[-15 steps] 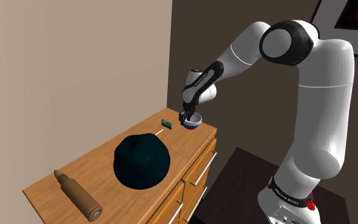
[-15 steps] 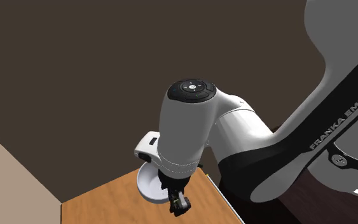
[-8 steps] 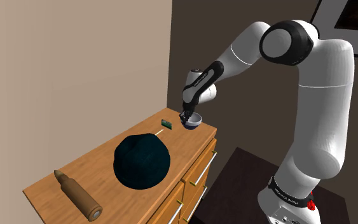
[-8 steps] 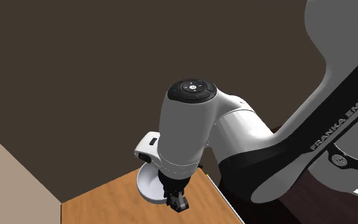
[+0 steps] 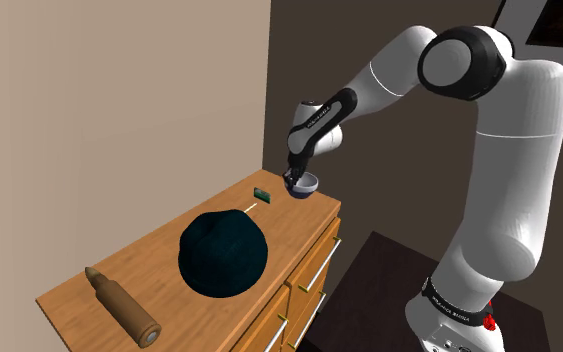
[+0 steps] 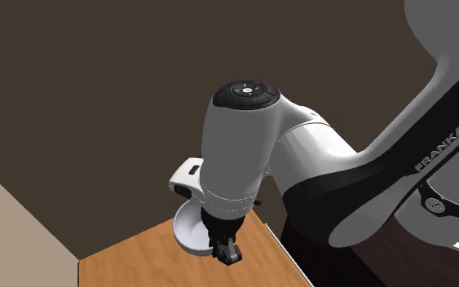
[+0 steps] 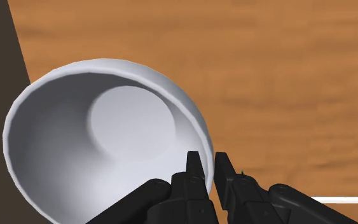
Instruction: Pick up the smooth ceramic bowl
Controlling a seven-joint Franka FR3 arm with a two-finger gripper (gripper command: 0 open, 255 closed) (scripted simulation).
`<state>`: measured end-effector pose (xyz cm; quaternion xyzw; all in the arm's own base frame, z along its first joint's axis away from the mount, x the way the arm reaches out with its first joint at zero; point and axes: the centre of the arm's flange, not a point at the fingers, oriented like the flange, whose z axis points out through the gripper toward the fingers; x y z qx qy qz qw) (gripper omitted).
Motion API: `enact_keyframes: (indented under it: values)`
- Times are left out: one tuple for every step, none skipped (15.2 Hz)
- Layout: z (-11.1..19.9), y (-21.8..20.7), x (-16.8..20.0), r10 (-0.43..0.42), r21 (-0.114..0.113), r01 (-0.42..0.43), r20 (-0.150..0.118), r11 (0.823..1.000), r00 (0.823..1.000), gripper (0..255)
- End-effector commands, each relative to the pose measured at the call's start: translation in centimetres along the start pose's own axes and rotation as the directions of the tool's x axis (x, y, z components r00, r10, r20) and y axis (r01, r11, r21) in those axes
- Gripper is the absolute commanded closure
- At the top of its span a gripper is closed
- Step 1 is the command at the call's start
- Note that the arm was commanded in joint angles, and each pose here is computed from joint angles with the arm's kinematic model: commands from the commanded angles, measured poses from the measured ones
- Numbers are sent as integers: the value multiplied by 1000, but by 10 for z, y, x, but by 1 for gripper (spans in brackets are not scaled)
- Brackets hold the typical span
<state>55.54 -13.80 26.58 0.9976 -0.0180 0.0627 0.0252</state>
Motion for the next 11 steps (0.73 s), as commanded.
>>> enact_keyframes:
  values:
    - [-10,1,1,0,0,0,0,1000,1000,255]
    - [-16,1,1,0,0,0,0,1000,1000,255]
    - [-21,1,2,0,0,0,0,1000,1000,255]
    - [-26,1,3,0,0,0,0,1000,1000,255]
    - [-31,2,3,0,0,0,0,1000,1000,255]
    - [-37,2,4,0,0,0,0,1000,1000,255]
    - [-42,2,5,0,0,0,0,1000,1000,255]
    - [-47,2,5,0,0,0,0,1000,1000,255]
    - [-52,3,6,0,0,0,0,1000,1000,255]
    - [-53,3,6,0,0,0,0,1000,1000,255]
    - [-53,3,6,0,0,0,0,1000,1000,255]
